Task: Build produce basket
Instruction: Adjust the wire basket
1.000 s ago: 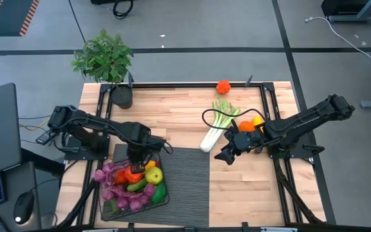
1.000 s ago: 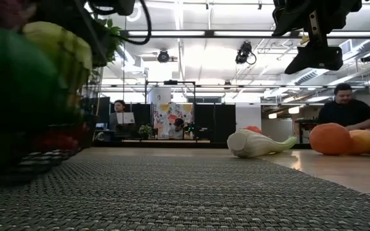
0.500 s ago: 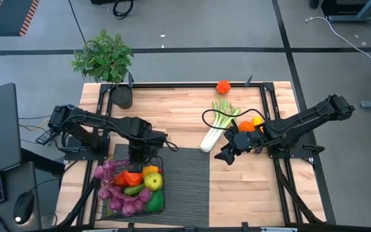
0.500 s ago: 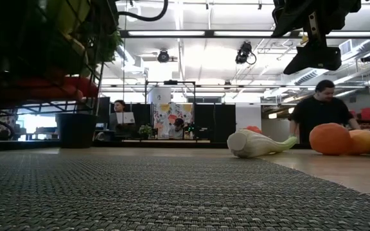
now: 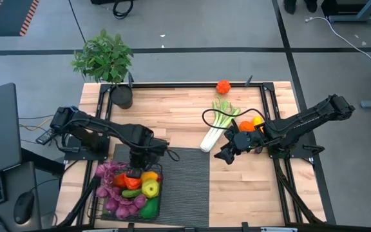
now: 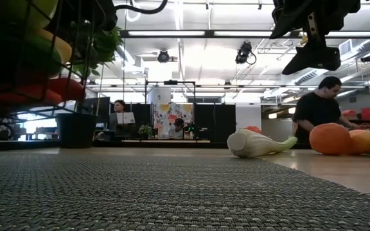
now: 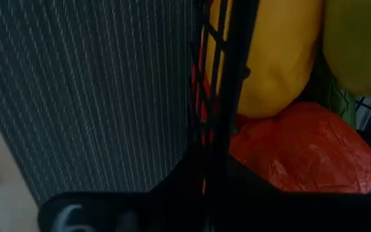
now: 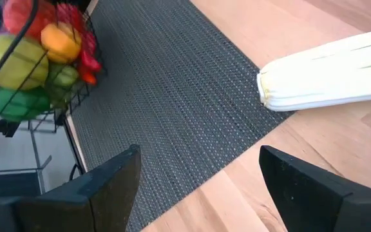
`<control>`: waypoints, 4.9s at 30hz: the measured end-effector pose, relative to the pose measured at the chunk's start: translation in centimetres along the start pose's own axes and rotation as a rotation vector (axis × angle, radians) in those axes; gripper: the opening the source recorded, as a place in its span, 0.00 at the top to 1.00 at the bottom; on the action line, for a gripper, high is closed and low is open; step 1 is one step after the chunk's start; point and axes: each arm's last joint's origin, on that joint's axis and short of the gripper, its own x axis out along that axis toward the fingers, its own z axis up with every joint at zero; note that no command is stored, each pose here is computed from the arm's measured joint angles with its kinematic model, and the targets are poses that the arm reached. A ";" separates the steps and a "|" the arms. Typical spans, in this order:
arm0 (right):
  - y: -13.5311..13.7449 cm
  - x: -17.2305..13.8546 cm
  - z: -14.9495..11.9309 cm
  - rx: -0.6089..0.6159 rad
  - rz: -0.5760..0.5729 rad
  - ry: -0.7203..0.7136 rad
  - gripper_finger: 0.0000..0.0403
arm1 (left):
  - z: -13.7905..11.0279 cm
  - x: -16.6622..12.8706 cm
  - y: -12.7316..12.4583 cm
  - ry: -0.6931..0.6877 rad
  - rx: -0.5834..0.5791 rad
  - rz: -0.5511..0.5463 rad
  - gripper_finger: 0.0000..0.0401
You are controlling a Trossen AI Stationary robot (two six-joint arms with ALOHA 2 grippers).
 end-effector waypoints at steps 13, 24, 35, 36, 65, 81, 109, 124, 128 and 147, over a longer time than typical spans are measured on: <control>0.0 0.0 0.0 0.019 -0.003 -0.005 0.21 | 1.9 2.8 0.5 0.064 -0.036 0.036 0.99; 0.1 0.0 0.0 0.024 0.007 0.001 0.21 | 1.7 5.0 0.7 0.127 -0.172 -0.030 0.99; 0.3 -0.1 -0.4 0.004 0.021 0.019 0.21 | 1.7 3.9 1.2 0.119 -0.193 -0.005 0.98; 0.3 -0.1 -0.5 0.002 0.021 0.021 0.21 | 1.8 3.5 1.2 0.108 -0.196 0.016 0.98; 1.4 12.1 -4.5 -0.681 -0.158 0.146 0.29 | 2.6 -0.9 -0.2 0.051 -0.175 0.029 0.98; 0.6 16.1 -5.8 -0.798 -0.106 0.159 0.29 | 2.5 -0.9 -0.4 0.058 -0.203 0.020 0.98; -0.6 16.4 -2.9 -0.795 -0.111 0.142 0.29 | 2.6 -0.8 -0.5 0.053 -0.152 0.007 0.98; -0.6 15.1 -2.9 -0.740 -0.126 0.206 0.29 | 2.8 -0.9 -0.4 0.026 -0.110 0.035 0.98; -0.8 15.0 -3.0 -0.738 -0.144 0.226 0.29 | 2.8 -0.8 -0.3 0.023 -0.100 0.051 0.98; 0.0 13.4 -3.1 -0.632 -0.138 0.216 0.31 | 2.1 0.7 0.7 0.083 -0.099 0.075 0.98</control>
